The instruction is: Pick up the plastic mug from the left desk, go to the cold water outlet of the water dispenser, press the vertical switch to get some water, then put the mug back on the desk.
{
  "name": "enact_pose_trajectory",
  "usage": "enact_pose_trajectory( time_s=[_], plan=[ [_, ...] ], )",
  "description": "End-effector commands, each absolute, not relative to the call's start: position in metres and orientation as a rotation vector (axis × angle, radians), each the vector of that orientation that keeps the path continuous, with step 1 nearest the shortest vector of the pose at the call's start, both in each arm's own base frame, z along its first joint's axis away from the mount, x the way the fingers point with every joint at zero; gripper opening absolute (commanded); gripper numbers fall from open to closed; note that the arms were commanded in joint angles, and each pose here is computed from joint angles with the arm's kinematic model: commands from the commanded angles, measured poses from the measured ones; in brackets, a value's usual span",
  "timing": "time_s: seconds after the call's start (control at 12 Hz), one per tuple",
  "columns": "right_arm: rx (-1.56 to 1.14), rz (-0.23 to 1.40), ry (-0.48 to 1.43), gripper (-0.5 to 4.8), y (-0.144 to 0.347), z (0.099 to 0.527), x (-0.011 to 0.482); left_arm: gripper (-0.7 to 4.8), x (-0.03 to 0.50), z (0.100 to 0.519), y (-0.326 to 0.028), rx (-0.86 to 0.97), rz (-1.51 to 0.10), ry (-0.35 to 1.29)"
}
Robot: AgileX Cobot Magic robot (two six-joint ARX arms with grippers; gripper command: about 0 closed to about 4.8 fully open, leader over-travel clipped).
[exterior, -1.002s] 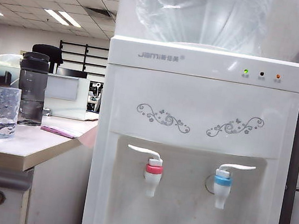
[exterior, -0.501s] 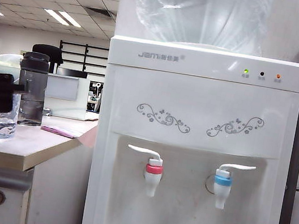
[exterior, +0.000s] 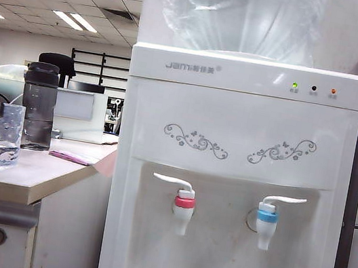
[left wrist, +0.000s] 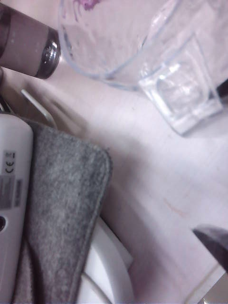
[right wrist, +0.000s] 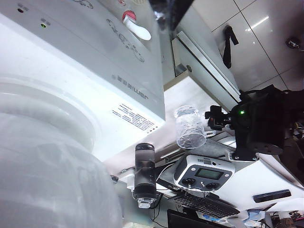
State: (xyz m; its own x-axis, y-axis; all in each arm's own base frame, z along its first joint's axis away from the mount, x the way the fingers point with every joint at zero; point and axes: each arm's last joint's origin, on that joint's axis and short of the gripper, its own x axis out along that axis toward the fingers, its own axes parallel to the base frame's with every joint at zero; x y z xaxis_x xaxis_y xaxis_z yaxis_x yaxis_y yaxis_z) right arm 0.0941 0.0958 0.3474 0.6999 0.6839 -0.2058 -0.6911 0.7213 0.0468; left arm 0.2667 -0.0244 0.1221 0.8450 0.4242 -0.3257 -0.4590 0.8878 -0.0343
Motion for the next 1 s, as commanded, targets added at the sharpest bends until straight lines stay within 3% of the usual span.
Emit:
enact_pose_trajectory(
  time_s=[0.08,0.58,1.0],
  plan=[
    [-0.029,0.765,0.197,-0.01,0.095,0.350,0.094,3.23,0.277,0.128,-0.025,-0.121,0.479,0.284],
    [-0.029,0.765,0.197,-0.01,0.096,0.350,0.094,3.23,0.289,0.116,-0.021,-0.113,0.538,0.282],
    [-0.029,0.765,0.197,-0.01,0.096,0.350,0.094,3.23,0.300,0.116,-0.013,-0.124,0.493,0.288]
  ],
)
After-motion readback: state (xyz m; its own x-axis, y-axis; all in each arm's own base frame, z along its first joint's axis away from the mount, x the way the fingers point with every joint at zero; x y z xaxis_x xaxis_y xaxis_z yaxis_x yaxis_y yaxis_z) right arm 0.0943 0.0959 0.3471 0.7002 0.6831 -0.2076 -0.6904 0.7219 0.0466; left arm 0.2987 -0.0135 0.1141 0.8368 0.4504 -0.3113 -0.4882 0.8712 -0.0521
